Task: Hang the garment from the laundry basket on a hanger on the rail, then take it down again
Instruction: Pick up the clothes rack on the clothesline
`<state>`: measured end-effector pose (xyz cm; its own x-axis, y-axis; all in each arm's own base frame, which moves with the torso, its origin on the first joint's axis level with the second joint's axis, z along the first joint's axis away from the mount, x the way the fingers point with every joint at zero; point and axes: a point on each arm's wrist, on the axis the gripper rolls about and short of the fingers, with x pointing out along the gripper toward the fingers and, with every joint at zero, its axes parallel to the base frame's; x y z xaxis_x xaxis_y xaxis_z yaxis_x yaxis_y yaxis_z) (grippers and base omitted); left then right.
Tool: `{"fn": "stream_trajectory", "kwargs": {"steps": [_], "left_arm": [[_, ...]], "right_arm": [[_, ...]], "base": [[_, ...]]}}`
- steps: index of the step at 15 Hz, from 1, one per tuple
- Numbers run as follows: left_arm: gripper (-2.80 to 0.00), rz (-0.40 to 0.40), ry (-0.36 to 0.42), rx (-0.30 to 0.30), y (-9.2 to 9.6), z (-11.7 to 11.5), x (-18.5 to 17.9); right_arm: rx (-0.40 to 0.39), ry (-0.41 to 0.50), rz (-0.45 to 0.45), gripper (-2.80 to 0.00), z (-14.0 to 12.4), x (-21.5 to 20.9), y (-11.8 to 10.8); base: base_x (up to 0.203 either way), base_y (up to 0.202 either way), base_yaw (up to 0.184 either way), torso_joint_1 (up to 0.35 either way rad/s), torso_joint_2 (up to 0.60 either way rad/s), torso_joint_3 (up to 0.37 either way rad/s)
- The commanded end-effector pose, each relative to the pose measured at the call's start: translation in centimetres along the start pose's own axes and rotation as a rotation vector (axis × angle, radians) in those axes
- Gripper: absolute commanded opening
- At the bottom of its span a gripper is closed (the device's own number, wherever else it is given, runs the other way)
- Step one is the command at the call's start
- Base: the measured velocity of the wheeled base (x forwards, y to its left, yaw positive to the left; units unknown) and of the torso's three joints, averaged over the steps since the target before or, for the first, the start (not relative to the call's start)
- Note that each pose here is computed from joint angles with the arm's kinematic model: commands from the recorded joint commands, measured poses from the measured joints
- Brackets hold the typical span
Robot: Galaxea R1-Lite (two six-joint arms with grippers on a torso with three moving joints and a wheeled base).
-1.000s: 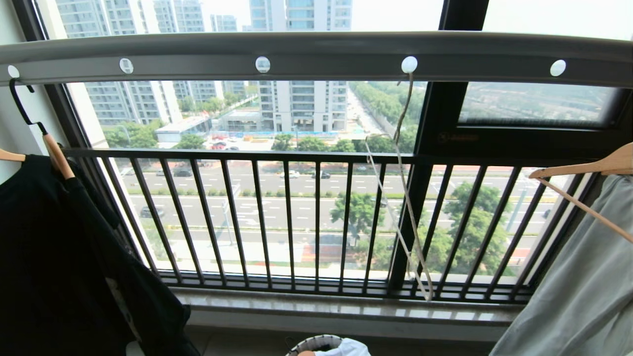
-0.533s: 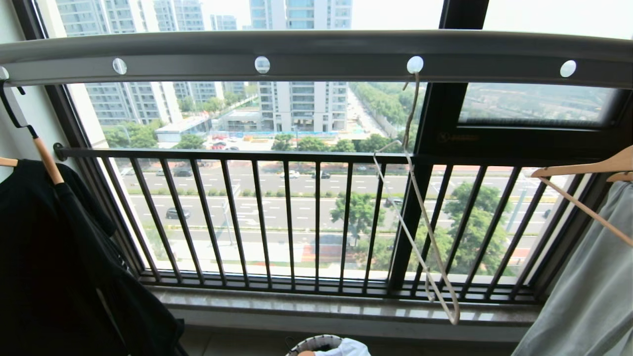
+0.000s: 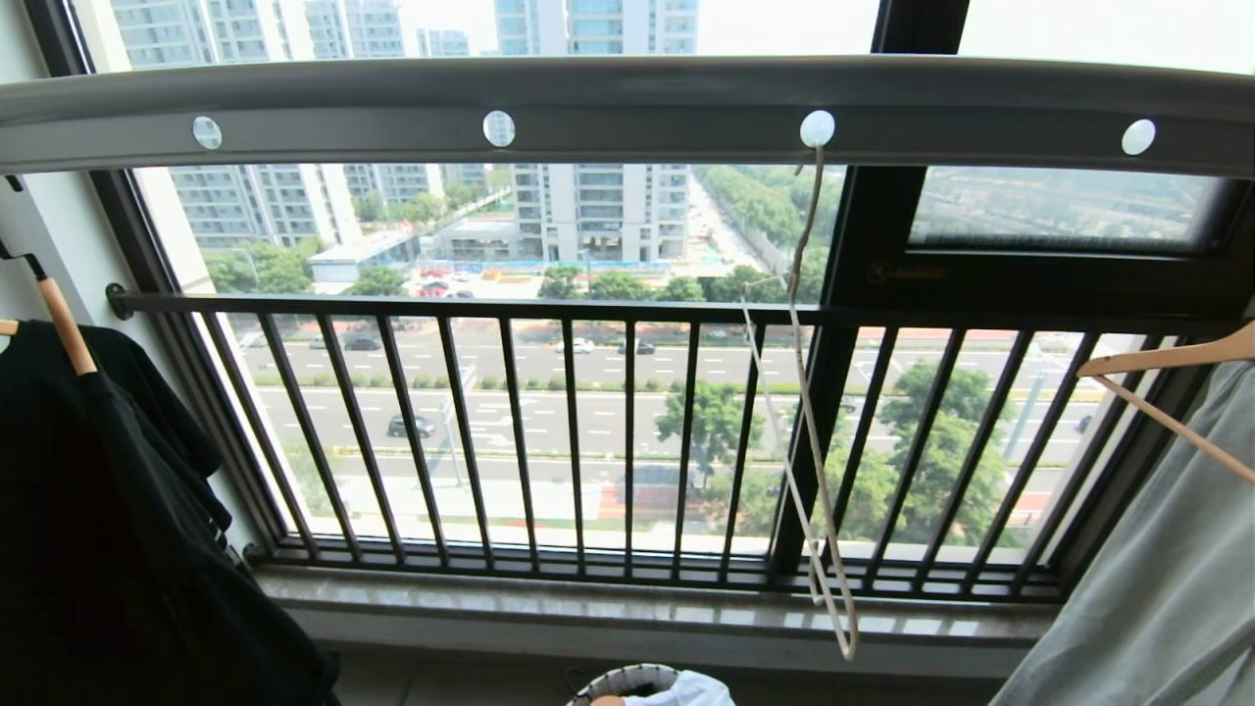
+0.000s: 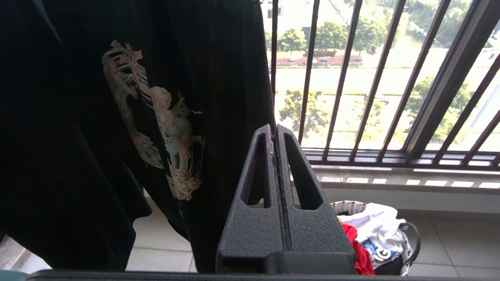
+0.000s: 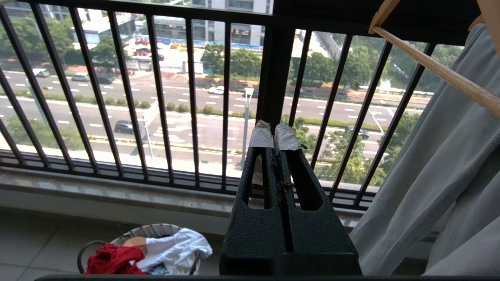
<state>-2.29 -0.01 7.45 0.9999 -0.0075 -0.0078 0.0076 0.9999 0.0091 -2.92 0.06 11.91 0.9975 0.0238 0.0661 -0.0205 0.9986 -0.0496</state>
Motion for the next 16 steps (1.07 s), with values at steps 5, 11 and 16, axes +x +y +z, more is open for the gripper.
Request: {"fn": "stream_trajectory", "kwargs": {"steps": [5, 11, 16], "left_arm": [[-2.80, 0.000, 0.001, 0.000, 0.0, 0.0, 0.0], [-2.80, 0.000, 0.001, 0.000, 0.0, 0.0, 0.0], [-2.80, 0.000, 0.001, 0.000, 0.0, 0.0, 0.0]], "right_arm": [[0.020, 0.112, 0.025, -2.80, 8.8, 5.2, -0.5], [0.046, 0.164, 0.151, -2.80, 15.3, 11.2, -0.5], [0.052, 0.273, 0.322, -2.80, 17.8, 15.8, 1.5]], "base": [[0.000, 0.000, 0.000, 0.000, 0.00, 0.000], [0.000, 0.000, 0.000, 0.000, 0.00, 0.000], [0.000, 0.000, 0.000, 0.000, 0.00, 0.000]]}}
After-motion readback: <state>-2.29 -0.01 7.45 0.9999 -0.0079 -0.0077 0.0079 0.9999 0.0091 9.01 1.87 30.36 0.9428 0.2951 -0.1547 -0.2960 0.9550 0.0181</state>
